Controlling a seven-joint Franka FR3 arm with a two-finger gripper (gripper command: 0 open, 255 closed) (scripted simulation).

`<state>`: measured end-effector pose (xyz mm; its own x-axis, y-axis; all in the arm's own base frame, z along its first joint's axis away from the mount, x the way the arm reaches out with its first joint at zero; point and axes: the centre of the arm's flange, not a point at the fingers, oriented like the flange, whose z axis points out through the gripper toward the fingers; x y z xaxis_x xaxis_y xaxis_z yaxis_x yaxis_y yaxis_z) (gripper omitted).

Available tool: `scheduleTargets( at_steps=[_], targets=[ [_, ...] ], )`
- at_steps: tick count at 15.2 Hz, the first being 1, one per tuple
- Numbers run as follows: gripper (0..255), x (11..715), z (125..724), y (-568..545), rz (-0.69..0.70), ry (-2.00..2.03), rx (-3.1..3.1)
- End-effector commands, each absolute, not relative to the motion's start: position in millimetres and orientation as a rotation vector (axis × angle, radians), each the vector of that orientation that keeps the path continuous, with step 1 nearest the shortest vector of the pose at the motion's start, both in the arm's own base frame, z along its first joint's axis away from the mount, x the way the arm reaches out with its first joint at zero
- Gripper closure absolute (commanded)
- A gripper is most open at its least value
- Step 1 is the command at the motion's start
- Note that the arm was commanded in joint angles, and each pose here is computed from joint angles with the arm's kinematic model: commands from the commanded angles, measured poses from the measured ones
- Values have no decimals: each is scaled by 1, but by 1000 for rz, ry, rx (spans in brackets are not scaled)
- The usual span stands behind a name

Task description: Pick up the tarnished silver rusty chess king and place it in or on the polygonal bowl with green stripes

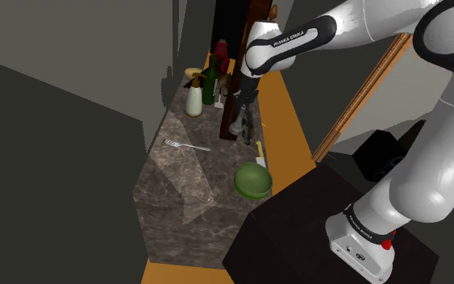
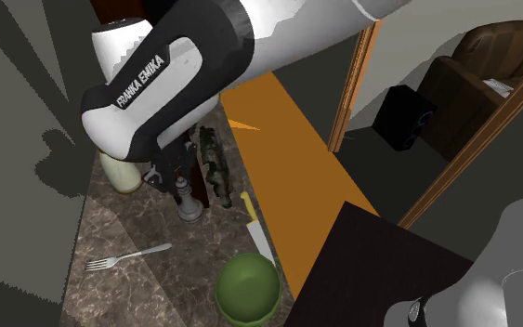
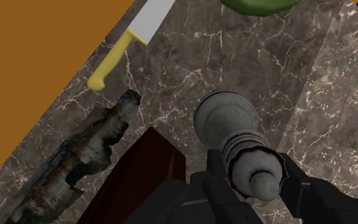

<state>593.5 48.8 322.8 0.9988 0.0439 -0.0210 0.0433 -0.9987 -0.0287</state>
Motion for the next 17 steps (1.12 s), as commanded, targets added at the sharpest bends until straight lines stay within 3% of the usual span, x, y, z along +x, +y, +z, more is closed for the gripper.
scheduleTargets(
  at_steps=[1, 17],
  targets=[
    [255, 568, 327, 54, 33, -67, -3112],
    [255, 375, 355, 100, 33, -67, -3112]
  ],
)
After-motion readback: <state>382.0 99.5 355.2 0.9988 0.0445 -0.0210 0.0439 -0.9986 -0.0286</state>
